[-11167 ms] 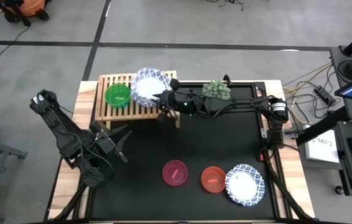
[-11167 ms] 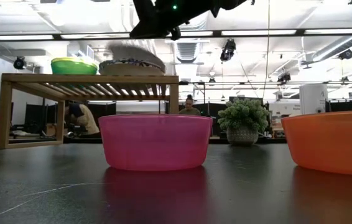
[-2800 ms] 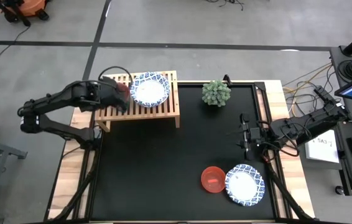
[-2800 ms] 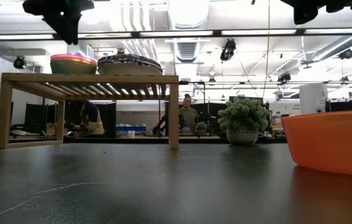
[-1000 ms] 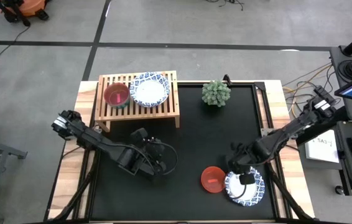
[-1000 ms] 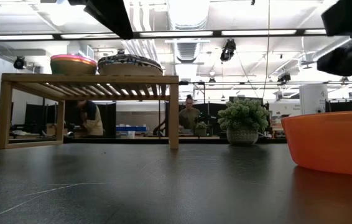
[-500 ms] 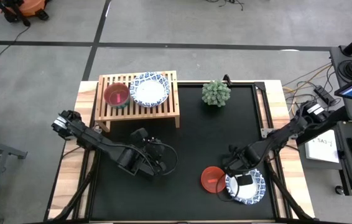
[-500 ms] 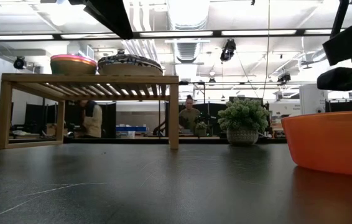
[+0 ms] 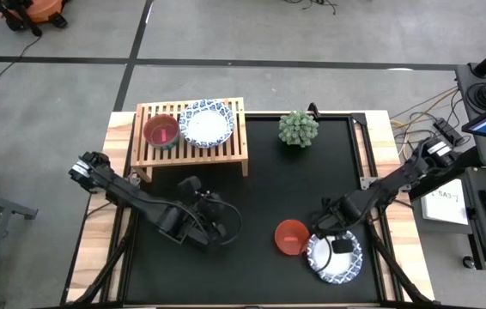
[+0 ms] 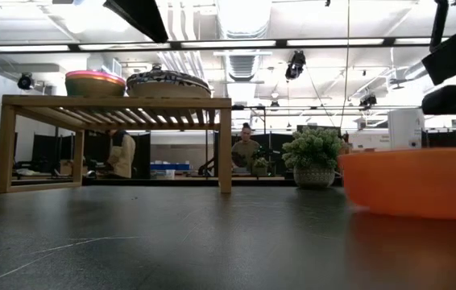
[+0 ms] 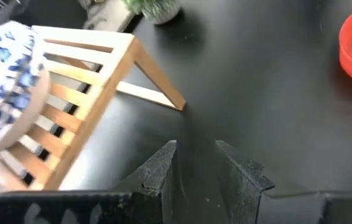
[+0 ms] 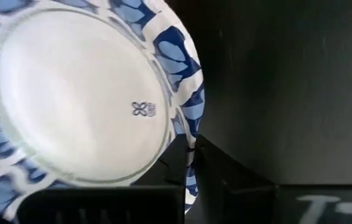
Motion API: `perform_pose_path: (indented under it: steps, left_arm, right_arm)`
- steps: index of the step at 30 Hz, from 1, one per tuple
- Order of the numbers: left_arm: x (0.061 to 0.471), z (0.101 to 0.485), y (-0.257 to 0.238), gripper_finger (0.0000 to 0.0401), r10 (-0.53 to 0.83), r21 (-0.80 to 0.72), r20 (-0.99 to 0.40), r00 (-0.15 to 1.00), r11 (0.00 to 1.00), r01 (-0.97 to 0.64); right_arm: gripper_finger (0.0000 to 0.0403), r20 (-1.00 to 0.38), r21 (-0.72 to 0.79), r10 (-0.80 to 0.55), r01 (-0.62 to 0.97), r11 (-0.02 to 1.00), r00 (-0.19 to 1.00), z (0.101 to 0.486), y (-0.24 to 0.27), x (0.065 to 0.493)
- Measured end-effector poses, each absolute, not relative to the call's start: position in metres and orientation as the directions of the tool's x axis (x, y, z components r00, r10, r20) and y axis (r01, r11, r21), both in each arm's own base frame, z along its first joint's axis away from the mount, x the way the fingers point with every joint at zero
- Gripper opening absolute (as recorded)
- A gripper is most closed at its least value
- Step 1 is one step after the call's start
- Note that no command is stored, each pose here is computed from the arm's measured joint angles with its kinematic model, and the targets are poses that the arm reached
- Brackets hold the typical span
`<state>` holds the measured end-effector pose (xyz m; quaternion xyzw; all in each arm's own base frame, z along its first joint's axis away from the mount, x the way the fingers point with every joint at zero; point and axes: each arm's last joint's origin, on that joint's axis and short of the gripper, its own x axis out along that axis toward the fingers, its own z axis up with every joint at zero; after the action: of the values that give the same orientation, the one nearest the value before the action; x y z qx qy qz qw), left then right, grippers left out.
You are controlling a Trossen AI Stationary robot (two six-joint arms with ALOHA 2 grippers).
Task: Place and stack bowls onto a shelf
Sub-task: Stack the white bowl on top of the other white patterned bowl
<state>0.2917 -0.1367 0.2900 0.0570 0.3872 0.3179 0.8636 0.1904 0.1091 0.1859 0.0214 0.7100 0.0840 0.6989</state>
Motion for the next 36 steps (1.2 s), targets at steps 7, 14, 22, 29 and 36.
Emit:
perform_pose_path:
  steps: [7,14,22,29,36]
  left_arm:
    - [0.268,0.310,-0.144,0.0088,0.632,0.400,-0.533,0.563,0.774,-0.491]
    - [0.242,0.318,-0.154,0.0088,0.647,0.441,-0.422,0.635,0.758,-0.480]
    - [0.241,0.307,-0.159,0.0087,0.550,0.552,-0.549,0.629,0.804,-0.222]
    - [0.244,0.323,-0.167,0.0078,0.306,0.479,-0.593,0.745,0.878,0.020]
    - [0.230,0.314,-0.162,0.0077,0.014,0.397,-0.493,0.870,0.893,0.211]
  right_arm:
    - [0.0009,-0.946,0.324,0.324,0.046,0.945,0.022,0.222,0.090,0.183]
    - [0.0009,-0.886,0.338,0.271,0.125,0.933,0.376,0.287,0.061,0.190]
    - [0.0009,-0.767,0.177,-0.038,0.268,0.947,0.640,0.356,0.008,0.216]
    - [0.0009,-0.674,0.132,-0.195,0.376,0.917,0.713,0.392,-0.046,0.259]
    - [0.0009,-0.658,0.153,-0.222,0.417,0.896,0.719,0.404,-0.106,0.301]
